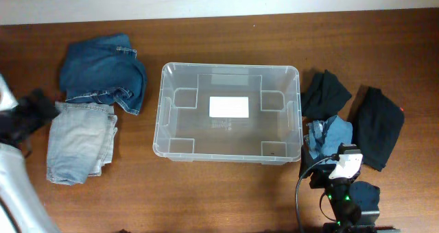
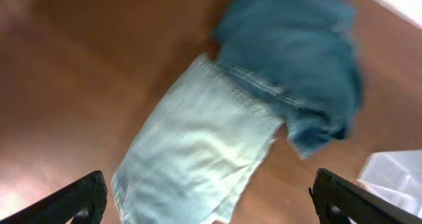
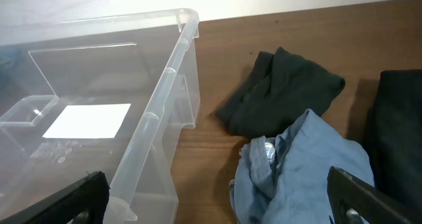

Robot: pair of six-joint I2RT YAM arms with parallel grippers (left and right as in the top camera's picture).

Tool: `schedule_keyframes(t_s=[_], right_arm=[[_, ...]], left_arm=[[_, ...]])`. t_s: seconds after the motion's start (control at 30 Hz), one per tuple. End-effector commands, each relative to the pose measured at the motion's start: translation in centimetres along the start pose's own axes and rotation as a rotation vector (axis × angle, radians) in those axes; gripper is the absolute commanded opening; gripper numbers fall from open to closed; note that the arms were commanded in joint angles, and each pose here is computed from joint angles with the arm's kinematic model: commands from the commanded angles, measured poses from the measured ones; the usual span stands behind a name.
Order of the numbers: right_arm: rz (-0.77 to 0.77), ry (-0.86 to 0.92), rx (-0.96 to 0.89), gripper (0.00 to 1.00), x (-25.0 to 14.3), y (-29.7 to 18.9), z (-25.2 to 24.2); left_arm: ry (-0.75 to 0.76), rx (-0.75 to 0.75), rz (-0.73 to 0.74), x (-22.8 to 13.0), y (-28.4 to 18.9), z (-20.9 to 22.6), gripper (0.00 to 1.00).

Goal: Pack container
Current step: 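Move the left gripper down to the folded light-blue jeans, then grasp the light-blue jeans with the left gripper and lift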

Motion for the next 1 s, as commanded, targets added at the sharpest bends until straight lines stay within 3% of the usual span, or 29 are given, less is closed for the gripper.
schedule_keyframes(t_s=[0.0, 0.3, 0.7, 0.83, 0.97], right_arm=[[0.001, 0.010, -0.003, 0.98, -0.2, 0.1, -0.1], [0.001, 0.010, -0.003, 0.98, -0.2, 0.1, -0.1], [0.001, 0.010, -0.003, 0.98, -0.2, 0.1, -0.1], [0.001, 0.010, -0.003, 0.98, -0.2, 0.1, -0.1], [0.001, 0.010, -0.003, 0.98, -0.2, 0.1, -0.1]], left_arm=[[-0.037, -0.116, 0.117, 0.1, 3.1, 2.4, 0.99], [-0.143, -0.081, 0.288, -0.8, 12.3, 7.8, 0.99], [0.031, -0.255, 0.390, -3.5, 20.7, 8.3, 0.99], [0.014, -0.306, 0.440, -4.9, 22.4, 8.1, 0.99], [-0.018, -0.391, 0.531, -7.4, 24.0, 7.6, 0.91]])
Point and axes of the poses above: each gripper's point midway between its finger pads, its own y axis out along the fingers, its own z axis along the line the jaws close on, x = y × z, the point moved 4 cm from there along -y, back along the fingers, and after that the axes turned 9 degrees about -y, right-handed, at the moved point
